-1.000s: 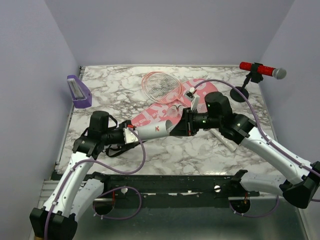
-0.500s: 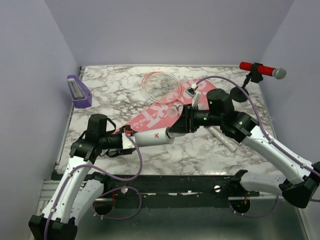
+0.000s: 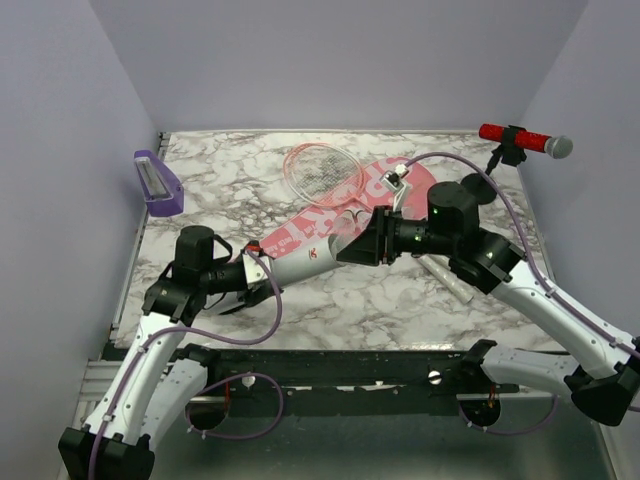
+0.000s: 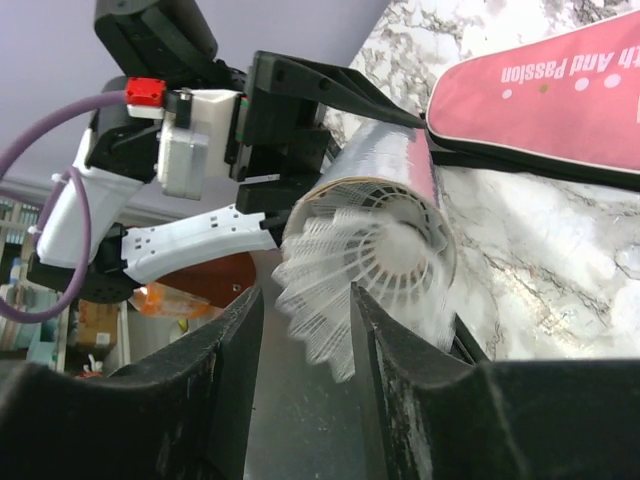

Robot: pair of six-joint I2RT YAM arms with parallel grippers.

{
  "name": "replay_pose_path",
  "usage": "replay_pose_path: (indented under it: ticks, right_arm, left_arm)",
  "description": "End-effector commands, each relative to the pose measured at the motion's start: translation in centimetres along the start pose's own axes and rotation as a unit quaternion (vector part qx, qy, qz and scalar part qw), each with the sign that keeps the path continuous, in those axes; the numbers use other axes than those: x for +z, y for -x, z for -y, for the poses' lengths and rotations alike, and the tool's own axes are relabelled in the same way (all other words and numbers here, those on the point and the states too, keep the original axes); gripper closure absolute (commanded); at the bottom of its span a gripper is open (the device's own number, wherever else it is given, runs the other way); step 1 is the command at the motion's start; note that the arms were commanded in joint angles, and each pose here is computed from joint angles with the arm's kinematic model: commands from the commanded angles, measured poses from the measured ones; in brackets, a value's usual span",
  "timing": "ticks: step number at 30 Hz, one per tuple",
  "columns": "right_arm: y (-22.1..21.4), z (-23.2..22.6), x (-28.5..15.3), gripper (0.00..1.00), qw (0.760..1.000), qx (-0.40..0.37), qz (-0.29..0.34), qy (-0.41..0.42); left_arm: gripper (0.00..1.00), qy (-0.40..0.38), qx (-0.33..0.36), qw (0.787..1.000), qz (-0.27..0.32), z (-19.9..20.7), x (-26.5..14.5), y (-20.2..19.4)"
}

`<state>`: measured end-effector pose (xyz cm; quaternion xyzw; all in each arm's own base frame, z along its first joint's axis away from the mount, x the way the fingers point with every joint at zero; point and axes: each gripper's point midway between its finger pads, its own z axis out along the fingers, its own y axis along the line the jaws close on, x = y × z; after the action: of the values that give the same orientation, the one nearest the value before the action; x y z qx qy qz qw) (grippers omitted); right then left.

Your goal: Pack up the badminton gear

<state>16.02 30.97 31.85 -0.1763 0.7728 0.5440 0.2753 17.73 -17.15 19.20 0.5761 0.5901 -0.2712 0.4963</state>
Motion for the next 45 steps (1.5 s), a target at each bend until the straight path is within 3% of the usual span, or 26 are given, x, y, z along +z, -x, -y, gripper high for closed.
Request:
replay_pose_path:
  ticks: [1, 10, 14, 19, 34, 39, 45]
  right_arm:
    - [2.2, -2.3, -1.1, 0.5, 0.999, -0.023, 0.042, 0.012]
    - [4.9, -2.7, -3.0, 0.44, 0.994, -0.051, 0.085, -0.042]
    - [4.9, -0.2, -4.3, 0.44, 0.987, -0.062, 0.092, -0.117]
    - [2.3, 5.0, -3.5, 0.44, 0.978, -0.049, 0.056, -0.194]
    - [0.1, 5.6, -1.1, 0.45, 0.988, -0.034, 0.022, -0.148]
    - [2.0, 5.8, -3.4, 0.45, 0.976, -0.058, 0.052, -0.206]
    - [3.3, 2.9, -4.8, 0.43, 0.979, -0.078, 0.063, -0.178]
  left_arm:
    - [0.55, -0.005, -0.016, 0.999, 0.028, 0.3, 0.3, 0.9]
    - [0.56, -0.01, -0.029, 0.998, 0.054, 0.8, 0.1, 2.1]
    - [0.57, -0.016, -0.019, 0.998, 0.063, 1.3, -0.2, 2.8]
    - [0.57, -0.016, -0.018, 0.997, 0.069, 1.2, -0.5, 3.6]
    - [0.57, -0.015, -0.018, 0.997, 0.074, 1.1, -0.7, 4.3]
    - [0.57, -0.018, -0.014, 0.997, 0.068, 1.2, -0.8, 4.0]
    - [0.57, -0.021, -0.011, 0.998, 0.065, 1.5, -0.7, 3.6]
